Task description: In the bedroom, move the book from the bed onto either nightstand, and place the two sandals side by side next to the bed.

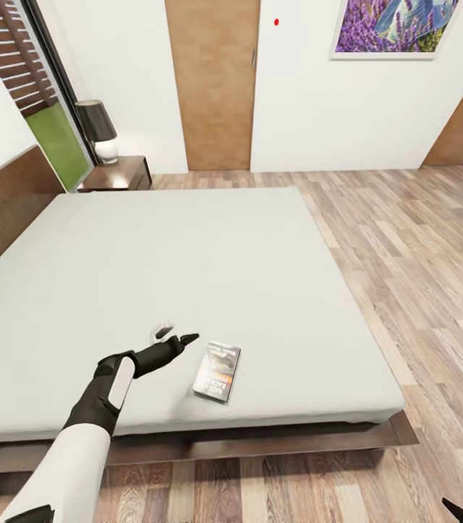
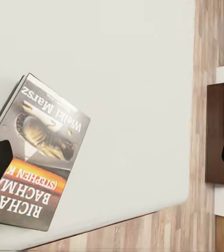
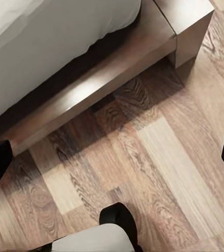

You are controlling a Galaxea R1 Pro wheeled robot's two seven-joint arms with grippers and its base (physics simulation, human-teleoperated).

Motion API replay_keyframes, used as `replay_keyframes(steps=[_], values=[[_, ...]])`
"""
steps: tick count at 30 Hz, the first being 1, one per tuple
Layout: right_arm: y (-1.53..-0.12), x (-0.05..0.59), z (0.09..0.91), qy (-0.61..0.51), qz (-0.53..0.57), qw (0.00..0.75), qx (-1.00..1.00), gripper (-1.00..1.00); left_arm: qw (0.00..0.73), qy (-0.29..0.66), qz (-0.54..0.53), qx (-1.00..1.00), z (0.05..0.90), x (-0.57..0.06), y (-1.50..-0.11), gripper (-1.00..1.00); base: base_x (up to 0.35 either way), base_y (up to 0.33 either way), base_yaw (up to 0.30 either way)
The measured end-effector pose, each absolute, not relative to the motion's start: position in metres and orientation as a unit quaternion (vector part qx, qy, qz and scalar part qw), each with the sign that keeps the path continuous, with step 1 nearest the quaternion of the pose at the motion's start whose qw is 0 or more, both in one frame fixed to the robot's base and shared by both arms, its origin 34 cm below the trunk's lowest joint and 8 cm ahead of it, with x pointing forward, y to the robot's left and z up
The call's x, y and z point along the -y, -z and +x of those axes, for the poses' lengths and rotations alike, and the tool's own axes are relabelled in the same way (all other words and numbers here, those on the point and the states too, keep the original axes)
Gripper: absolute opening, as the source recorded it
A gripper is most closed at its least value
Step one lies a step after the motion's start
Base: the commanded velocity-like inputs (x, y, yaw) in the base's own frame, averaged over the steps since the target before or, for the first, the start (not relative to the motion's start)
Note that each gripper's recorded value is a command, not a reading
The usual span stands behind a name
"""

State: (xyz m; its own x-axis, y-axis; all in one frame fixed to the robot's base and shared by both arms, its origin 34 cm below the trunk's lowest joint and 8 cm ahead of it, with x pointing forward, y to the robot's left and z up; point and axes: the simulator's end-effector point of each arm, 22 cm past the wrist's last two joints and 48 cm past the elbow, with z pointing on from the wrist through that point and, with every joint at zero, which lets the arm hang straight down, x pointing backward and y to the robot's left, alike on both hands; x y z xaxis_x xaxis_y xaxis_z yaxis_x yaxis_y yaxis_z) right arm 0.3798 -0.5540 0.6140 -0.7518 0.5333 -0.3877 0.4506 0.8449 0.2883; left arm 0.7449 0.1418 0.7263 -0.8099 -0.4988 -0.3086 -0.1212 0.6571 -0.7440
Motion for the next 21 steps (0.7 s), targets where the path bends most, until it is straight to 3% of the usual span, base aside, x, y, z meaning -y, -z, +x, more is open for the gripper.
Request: replay_keyframes(steps=[7,21], values=[[-0.63,0.508,0.4,-0.203,0.245,0.248,-0.915,1.0,0.245,0.374,-0.18,-0.876,0.741,-0.14,-0.718,1.0,0.0,0.0,0.0],[-0.634,0.486,0.437,-0.244,0.209,0.255,-0.912,1.0,0.233,0.378,-0.184,-0.877,0.736,-0.132,-0.706,1.0,0.0,0.0,0.0]])
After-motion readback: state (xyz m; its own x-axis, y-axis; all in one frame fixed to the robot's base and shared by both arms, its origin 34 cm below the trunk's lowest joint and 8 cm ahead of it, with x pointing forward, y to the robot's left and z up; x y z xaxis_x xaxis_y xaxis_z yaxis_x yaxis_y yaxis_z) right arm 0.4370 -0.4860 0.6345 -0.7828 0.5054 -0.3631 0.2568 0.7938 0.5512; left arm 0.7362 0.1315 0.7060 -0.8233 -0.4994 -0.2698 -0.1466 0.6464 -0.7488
